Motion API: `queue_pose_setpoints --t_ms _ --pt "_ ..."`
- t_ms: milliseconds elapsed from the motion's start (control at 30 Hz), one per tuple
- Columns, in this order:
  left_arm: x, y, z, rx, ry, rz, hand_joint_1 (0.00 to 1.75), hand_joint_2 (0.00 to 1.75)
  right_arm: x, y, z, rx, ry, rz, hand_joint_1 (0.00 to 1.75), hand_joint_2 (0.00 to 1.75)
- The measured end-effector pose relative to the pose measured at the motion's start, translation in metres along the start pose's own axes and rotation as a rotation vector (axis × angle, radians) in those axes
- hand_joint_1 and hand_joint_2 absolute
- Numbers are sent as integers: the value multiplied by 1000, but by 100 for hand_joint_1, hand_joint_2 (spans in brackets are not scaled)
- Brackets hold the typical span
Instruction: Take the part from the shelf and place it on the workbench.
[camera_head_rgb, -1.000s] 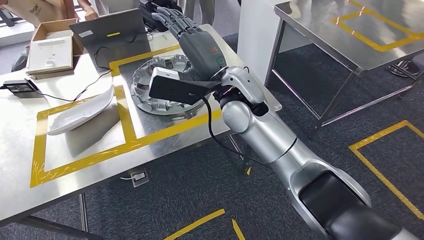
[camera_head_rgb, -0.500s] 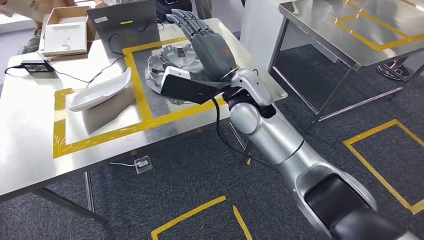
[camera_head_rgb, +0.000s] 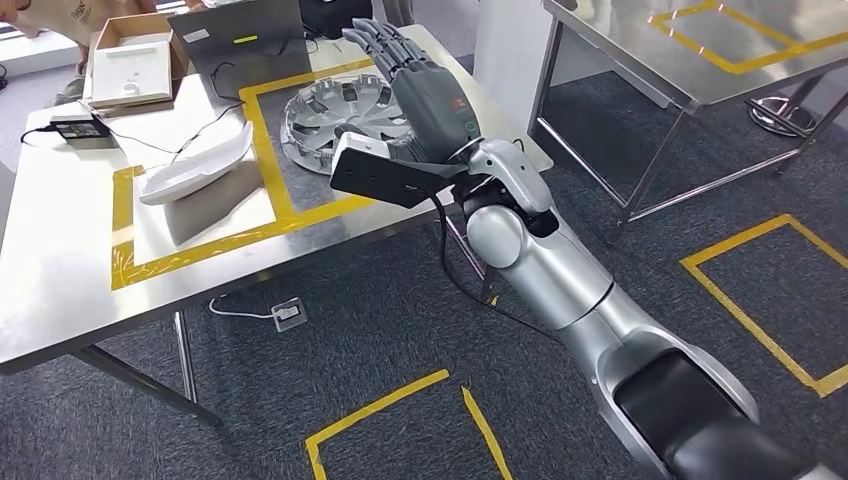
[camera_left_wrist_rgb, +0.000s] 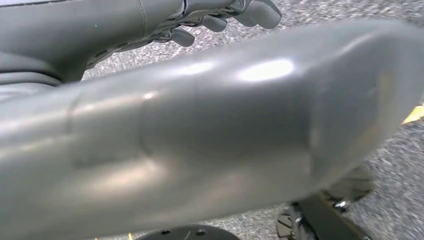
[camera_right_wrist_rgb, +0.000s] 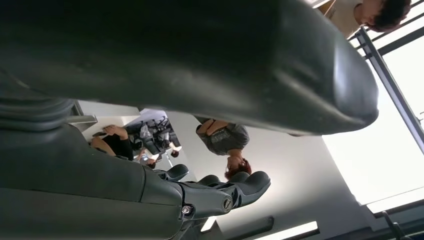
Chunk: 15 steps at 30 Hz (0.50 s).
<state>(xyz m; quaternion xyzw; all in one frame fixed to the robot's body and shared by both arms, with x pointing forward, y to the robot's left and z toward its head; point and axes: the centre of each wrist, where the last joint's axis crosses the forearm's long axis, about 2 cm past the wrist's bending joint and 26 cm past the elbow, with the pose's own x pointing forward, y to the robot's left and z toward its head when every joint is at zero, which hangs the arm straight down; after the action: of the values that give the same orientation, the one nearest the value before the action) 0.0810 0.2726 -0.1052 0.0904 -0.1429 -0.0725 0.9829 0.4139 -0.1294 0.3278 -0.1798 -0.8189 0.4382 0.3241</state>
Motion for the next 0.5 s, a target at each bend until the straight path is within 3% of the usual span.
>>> queue_pose_setpoints --t_ms 500 --pt "5 1 -1 -3 -8 -12 0 0 -11 1 9 0 31 6 0 0"
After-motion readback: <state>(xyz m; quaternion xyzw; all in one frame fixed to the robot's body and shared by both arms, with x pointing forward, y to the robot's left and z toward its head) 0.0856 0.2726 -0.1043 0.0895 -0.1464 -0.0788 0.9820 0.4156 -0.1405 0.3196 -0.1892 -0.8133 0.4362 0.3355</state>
